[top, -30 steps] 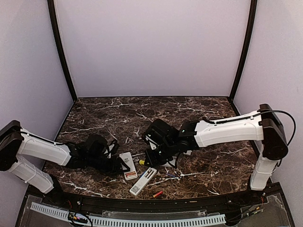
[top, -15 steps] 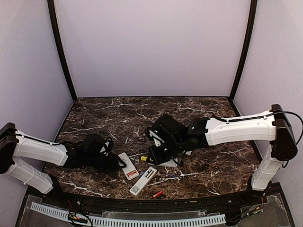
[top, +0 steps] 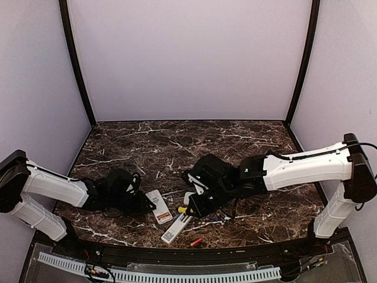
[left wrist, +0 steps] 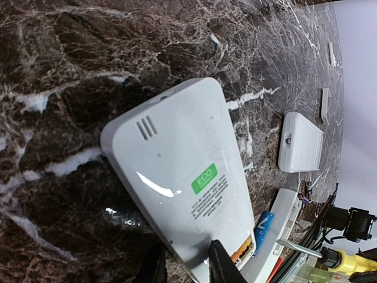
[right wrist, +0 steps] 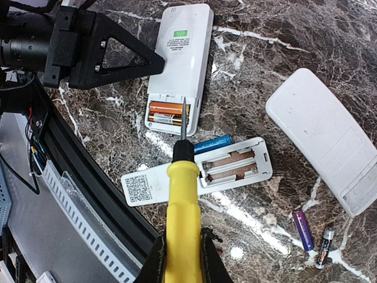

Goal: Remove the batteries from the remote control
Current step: Hold the remote control without the battery cover at the center of the board.

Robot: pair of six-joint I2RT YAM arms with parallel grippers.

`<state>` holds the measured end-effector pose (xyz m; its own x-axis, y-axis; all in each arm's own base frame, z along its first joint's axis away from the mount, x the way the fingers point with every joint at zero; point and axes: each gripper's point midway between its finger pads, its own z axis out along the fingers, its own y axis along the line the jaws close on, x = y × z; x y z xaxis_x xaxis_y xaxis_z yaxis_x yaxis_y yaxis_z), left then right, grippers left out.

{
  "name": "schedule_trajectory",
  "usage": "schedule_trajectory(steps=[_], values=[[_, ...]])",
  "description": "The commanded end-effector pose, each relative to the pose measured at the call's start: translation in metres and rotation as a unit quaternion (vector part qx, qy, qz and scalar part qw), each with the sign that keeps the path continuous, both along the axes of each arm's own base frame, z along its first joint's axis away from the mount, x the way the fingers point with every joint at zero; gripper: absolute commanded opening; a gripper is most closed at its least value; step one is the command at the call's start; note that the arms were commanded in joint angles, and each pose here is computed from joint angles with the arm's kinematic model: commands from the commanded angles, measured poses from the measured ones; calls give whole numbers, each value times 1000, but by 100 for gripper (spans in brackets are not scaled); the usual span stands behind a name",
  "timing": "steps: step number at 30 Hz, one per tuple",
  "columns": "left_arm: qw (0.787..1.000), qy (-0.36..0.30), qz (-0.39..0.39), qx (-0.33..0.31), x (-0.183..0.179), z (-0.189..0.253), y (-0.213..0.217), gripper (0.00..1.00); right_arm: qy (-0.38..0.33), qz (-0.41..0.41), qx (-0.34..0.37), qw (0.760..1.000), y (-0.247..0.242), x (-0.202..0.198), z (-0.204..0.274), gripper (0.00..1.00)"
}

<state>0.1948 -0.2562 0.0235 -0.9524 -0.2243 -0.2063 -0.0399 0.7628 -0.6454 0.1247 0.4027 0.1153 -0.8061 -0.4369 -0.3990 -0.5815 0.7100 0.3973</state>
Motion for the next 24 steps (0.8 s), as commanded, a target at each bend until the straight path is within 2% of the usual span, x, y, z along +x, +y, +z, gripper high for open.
schedule_trajectory(steps=[1, 10, 24], values=[[1000, 13, 7, 18, -5, -12, 9, 23, -1, 7, 12, 1000, 4, -9, 6, 0], [1000, 19, 6, 20, -7, -15, 9, 17, 6, -3, -13, 1000, 5, -8, -7, 0], [1000, 21, 1, 21, -7, -16, 7, 15, 10, -2, -15, 1000, 9, -8, -8, 0]])
